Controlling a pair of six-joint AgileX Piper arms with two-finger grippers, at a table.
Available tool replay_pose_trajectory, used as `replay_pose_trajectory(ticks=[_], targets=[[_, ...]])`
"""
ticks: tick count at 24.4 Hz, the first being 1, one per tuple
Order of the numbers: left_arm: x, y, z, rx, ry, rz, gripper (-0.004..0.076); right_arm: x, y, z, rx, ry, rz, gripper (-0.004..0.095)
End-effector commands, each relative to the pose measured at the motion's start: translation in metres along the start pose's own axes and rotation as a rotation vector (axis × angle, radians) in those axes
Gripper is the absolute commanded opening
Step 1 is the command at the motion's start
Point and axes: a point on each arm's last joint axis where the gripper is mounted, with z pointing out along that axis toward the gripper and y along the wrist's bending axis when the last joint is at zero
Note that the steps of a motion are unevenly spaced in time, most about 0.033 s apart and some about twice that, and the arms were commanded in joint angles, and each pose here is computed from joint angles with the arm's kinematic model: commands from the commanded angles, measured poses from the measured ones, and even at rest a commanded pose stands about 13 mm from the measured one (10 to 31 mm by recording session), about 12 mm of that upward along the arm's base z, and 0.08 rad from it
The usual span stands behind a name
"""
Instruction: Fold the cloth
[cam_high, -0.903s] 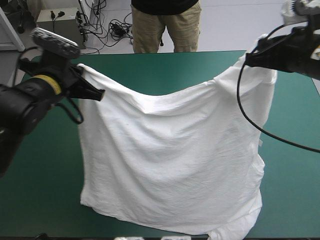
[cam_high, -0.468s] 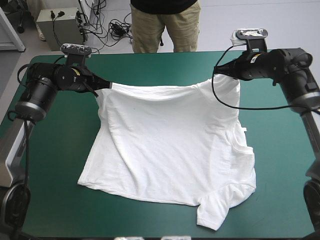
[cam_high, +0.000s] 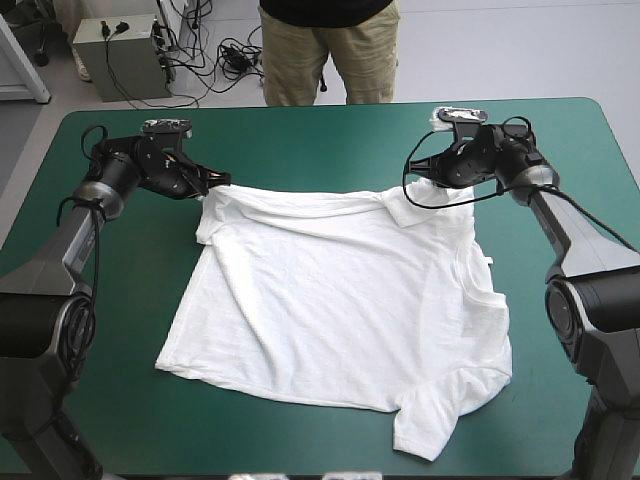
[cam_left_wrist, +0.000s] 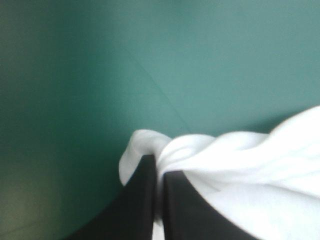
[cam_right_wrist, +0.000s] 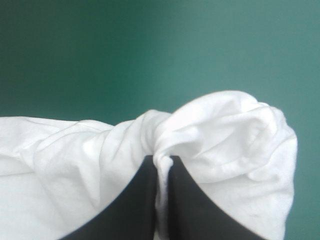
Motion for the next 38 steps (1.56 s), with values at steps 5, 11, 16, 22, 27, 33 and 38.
replay_pose_trajectory(ticks=[5,11,16,22,27,33,38], targets=[[-0.017,-0.008,-0.027,0.047,-0.097,0.072,0.0342,-0.021,0.010,-0.036,-0.041,-0.105,0.016,0.0516],[-0.032,-0.019,-0.100,0.062,-0.181,0.115,0.0526,-0.020,0.016,-0.089,-0.035,-0.022,-0.086,0.0565],[-0.015,-0.031,-0.194,0.060,-0.309,0.194,0.0421,-0.004,0.017,-0.178,-0.003,-0.058,-0.101,0.0530],[0.042,-0.037,-0.250,0.069,-0.304,0.213,0.0402,0.065,0.008,-0.228,0.050,-0.036,-0.108,0.0530],[0.087,-0.039,-0.270,0.071,-0.302,0.213,0.0401,0.126,-0.006,-0.201,0.085,0.131,-0.010,0.0530],[0.094,-0.039,-0.272,0.079,-0.275,0.210,0.0401,0.150,-0.017,-0.167,0.128,0.212,0.043,0.0530],[0.093,-0.042,-0.272,0.106,-0.280,0.200,0.0401,0.166,-0.025,-0.138,0.156,0.281,0.089,0.0530]])
